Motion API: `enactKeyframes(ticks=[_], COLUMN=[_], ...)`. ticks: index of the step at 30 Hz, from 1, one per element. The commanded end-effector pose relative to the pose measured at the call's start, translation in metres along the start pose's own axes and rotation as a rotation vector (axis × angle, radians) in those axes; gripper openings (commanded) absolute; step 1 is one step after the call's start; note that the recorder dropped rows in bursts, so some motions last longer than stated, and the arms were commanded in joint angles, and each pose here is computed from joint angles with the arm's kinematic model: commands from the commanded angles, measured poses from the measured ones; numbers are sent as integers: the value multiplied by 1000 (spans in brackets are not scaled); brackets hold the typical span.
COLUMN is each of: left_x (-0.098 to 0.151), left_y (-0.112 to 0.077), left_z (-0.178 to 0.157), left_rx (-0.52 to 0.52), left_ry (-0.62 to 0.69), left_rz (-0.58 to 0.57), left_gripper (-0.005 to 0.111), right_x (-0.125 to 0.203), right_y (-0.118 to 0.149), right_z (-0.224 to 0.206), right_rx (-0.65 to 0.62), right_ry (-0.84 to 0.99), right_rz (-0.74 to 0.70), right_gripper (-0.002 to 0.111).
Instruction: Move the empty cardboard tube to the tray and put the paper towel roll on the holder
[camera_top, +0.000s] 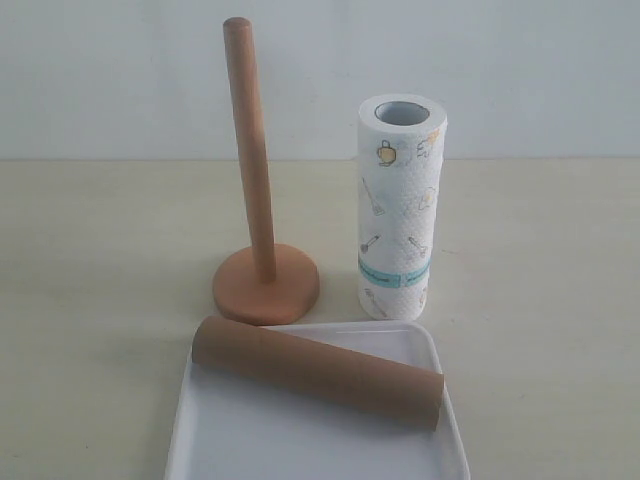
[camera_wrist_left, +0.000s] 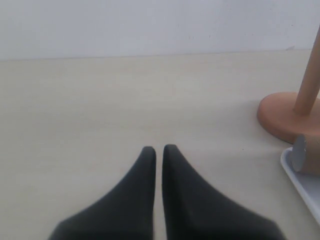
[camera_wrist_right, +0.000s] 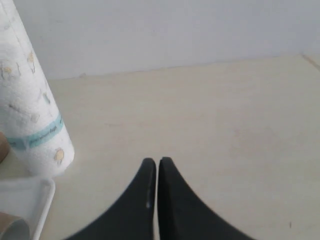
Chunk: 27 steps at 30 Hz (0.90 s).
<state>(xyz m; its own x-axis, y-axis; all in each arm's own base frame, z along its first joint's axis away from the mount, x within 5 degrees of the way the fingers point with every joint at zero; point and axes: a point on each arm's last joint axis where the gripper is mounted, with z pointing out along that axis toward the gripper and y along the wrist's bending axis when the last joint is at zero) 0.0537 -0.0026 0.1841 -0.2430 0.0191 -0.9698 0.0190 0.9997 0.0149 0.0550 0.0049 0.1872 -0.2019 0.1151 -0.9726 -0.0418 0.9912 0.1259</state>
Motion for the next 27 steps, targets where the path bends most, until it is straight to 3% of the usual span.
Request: enactKeyframes(ticks=[1,7,13,18,22,27], left_x=[1,1,1,1,1,1], left_y=[0,0,0,0,0,0], left_z=[0,0,0,0,0,0], left_rx=[-4,-4,-4,-4,-4,-4], left_ry=[2,2,2,2,2,2], left_rz=[7,7,7,7,7,7], left_gripper=[4,4,4,4,4,4], right_x=[-35,-68,-97,-129,-146,-134], right_y=[0,0,4,12,18,28], right_z=[-7,-31,-50,-40,-8,51], right_rx=[4,-67,-96,-103,-122,-198], right_ry=[-394,-842,-969,-876,-724,-445], right_rz=[-14,149,147,96,54,-65], right_gripper=[1,1,1,1,1,1])
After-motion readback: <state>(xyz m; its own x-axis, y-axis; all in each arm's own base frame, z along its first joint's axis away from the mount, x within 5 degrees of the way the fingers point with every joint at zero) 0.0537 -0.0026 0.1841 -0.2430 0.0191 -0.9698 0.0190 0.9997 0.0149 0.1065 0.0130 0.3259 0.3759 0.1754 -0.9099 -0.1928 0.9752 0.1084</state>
